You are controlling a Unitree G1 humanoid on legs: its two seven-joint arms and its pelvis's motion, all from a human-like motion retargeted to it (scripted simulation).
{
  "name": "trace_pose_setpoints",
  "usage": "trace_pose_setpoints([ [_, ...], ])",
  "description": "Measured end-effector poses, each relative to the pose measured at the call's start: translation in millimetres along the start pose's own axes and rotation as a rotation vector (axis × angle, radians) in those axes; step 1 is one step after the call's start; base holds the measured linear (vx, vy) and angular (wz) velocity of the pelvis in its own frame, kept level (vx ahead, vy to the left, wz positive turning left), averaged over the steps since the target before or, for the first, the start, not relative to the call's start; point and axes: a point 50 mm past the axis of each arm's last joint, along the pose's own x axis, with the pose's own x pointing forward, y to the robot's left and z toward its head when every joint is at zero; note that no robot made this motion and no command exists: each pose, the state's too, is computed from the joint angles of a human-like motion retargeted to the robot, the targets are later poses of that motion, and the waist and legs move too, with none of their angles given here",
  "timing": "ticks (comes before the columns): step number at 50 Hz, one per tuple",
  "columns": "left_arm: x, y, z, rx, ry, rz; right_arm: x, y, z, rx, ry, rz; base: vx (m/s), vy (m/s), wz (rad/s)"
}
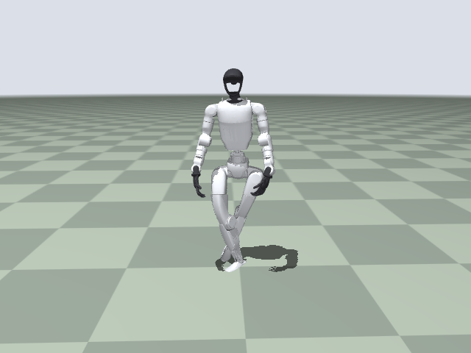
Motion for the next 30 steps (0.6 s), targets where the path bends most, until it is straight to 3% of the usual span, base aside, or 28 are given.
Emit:
trace_pose_setpoints([
  [30, -4.0, 9.9, -1.4, -0.049, -0.024, 0.098, 4.3, 6.6, 11.4, -0.032, -0.037, -0.026, 0.00, 0.00, 0.00],
])
